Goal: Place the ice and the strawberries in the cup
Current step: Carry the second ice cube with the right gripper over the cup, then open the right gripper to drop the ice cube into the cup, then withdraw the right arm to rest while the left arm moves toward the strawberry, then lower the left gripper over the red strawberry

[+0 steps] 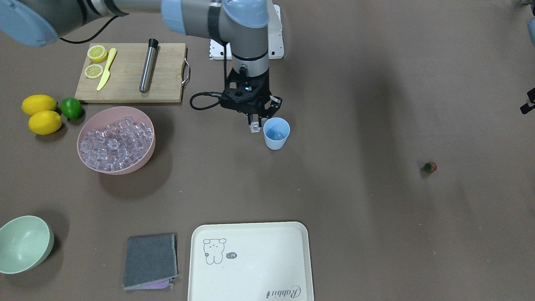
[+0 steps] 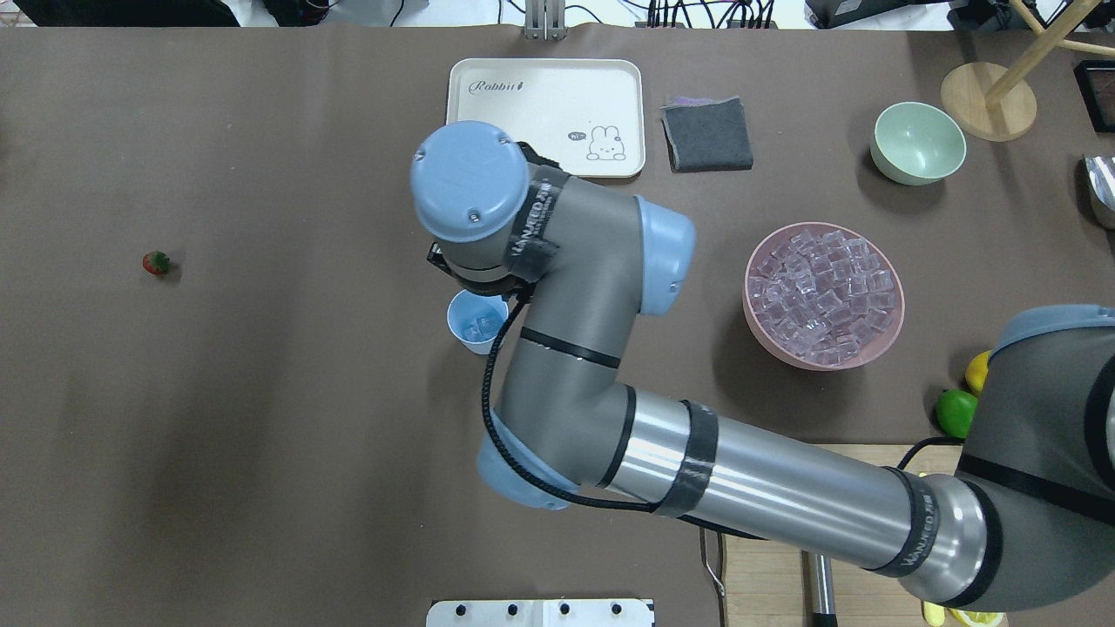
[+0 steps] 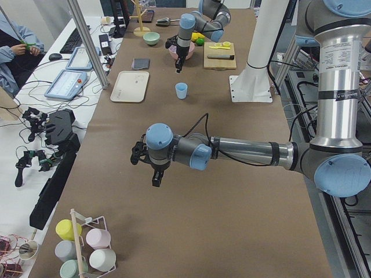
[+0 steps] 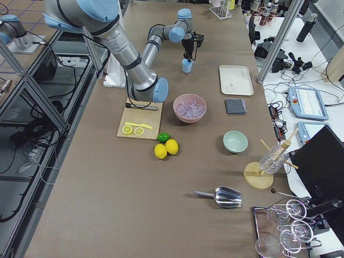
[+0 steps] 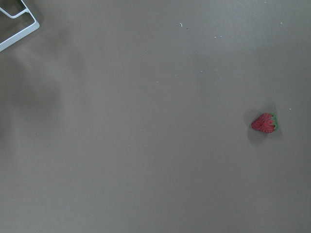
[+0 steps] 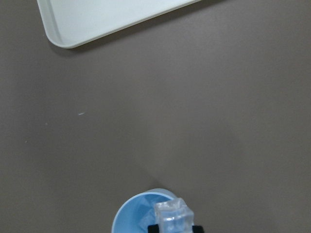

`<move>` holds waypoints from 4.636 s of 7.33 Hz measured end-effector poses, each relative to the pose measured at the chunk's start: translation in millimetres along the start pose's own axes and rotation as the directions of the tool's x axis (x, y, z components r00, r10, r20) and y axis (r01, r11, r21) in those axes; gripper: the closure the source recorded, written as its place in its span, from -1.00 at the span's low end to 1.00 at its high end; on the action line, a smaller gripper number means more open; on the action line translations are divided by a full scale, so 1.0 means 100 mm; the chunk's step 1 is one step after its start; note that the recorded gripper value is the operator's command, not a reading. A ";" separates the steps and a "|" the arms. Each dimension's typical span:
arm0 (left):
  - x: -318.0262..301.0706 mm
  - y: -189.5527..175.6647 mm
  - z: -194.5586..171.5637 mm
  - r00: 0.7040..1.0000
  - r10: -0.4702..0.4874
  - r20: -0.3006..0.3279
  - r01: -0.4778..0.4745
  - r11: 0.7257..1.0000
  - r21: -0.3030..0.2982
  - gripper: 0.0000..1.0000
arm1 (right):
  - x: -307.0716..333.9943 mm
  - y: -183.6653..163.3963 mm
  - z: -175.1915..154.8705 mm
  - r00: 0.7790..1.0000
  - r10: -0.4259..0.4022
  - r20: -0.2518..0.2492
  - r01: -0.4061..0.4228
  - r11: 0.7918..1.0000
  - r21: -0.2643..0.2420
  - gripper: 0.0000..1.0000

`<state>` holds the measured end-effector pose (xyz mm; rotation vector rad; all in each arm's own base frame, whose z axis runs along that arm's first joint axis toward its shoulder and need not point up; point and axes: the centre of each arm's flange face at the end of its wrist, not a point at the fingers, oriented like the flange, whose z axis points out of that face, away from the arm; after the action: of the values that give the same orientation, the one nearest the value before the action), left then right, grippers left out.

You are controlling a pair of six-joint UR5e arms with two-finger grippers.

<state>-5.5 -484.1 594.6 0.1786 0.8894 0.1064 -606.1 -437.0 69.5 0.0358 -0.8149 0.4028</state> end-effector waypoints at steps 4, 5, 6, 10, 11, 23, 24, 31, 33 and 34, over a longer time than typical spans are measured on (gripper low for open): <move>0.00 0.00 0.01 1.000 0.000 -0.001 0.000 1.000 -0.002 -0.97 | -0.17 0.29 0.16 1.000 -0.010 -0.011 0.010 1.000 0.024 -1.00; 0.00 0.00 0.01 1.000 0.000 -0.001 0.000 1.000 -0.002 -0.97 | -0.16 0.28 0.16 1.000 -0.011 -0.002 0.011 1.000 0.028 -1.00; 0.00 0.00 0.01 1.000 -0.001 -0.001 0.001 1.000 -0.002 -0.97 | -0.14 0.21 0.15 1.000 -0.009 0.000 0.009 0.999 0.035 -1.00; 0.11 -0.20 -0.07 1.000 0.008 0.000 -0.008 1.000 0.012 -0.97 | 1.14 -0.79 0.13 0.990 -0.066 -0.121 0.073 0.996 0.051 -1.00; 0.18 -0.35 -0.12 1.000 0.000 0.003 0.000 1.000 0.006 -0.97 | 1.70 -1.10 0.03 0.979 -0.138 -0.148 0.143 0.989 0.029 -1.00; 1.94 -1.53 0.69 0.994 0.106 0.015 -0.104 0.990 -0.095 -0.98 | 7.72 -3.21 -0.94 0.817 -0.571 -0.082 0.558 0.818 -0.139 -1.00; 1.96 -1.53 0.79 0.991 0.137 0.002 -0.137 0.988 -0.078 -0.98 | 7.85 -3.21 -0.95 0.821 -0.565 -0.080 0.552 0.822 -0.140 -1.00; 2.18 -1.01 1.55 0.972 0.229 -0.057 -0.216 0.961 0.172 -1.00 | 7.84 -3.24 -1.00 0.818 -0.569 -0.082 0.558 0.820 -0.126 -1.00; 1.88 -0.72 1.78 0.965 0.261 0.026 -0.262 0.954 0.147 -1.00 | 7.84 -3.25 -1.00 0.817 -0.570 -0.082 0.559 0.820 -0.126 -1.00; 1.76 -0.64 1.85 0.962 0.266 0.056 -0.271 0.953 0.136 -1.00 | 7.84 -3.26 -1.00 0.817 -0.571 -0.083 0.560 0.819 -0.126 -1.00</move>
<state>249.9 -538.0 561.5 0.4340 0.8325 0.2932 63.7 -456.3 600.0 0.1611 -0.6669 -0.2032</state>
